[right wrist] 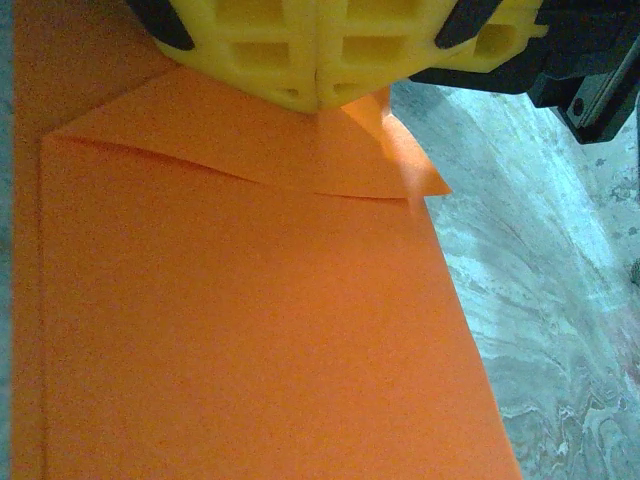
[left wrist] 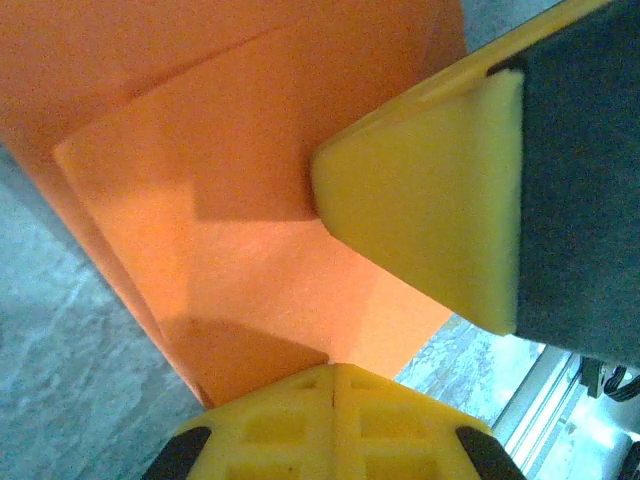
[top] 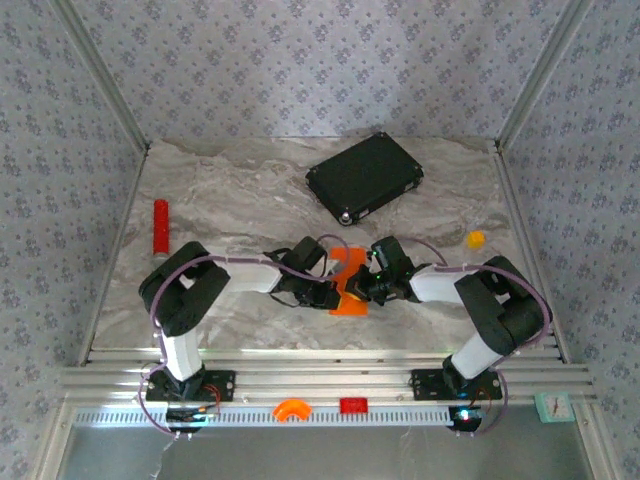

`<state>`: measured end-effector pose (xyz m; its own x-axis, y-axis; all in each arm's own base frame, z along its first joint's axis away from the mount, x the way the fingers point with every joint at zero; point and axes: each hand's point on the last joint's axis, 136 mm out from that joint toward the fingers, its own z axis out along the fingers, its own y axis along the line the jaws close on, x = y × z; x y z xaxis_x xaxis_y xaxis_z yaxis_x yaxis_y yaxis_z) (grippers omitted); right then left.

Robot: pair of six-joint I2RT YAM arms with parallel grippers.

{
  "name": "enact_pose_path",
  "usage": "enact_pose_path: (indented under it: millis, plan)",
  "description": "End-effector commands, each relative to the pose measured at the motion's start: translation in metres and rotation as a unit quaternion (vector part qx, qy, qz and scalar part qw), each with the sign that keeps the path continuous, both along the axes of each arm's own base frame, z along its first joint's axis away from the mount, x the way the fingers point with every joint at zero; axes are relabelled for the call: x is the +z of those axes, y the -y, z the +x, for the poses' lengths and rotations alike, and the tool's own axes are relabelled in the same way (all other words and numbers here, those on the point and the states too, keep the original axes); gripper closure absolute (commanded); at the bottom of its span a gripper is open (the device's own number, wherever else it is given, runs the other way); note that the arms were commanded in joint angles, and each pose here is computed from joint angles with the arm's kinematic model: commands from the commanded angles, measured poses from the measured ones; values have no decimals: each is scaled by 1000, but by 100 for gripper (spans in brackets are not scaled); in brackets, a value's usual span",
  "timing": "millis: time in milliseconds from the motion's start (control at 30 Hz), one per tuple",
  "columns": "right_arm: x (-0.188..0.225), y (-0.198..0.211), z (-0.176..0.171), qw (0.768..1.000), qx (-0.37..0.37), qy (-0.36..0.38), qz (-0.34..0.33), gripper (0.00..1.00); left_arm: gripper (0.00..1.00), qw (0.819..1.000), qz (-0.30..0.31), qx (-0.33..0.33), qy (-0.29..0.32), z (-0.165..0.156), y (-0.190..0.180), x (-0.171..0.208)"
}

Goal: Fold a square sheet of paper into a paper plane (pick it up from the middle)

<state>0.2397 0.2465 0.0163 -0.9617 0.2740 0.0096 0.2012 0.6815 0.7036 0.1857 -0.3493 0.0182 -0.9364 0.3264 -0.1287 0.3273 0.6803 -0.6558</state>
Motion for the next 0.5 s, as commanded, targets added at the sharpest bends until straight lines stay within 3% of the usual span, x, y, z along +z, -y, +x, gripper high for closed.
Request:
enact_pose_path:
  millis: [0,467]
  plan:
    - [-44,31,-29,994,-14,-73,-83,97,100,998,58,17,-36,-16,-30,-19]
    - [-42,31,-28,994,-16,-70,-82,97,100,999,-24,4,37,10,0,41]
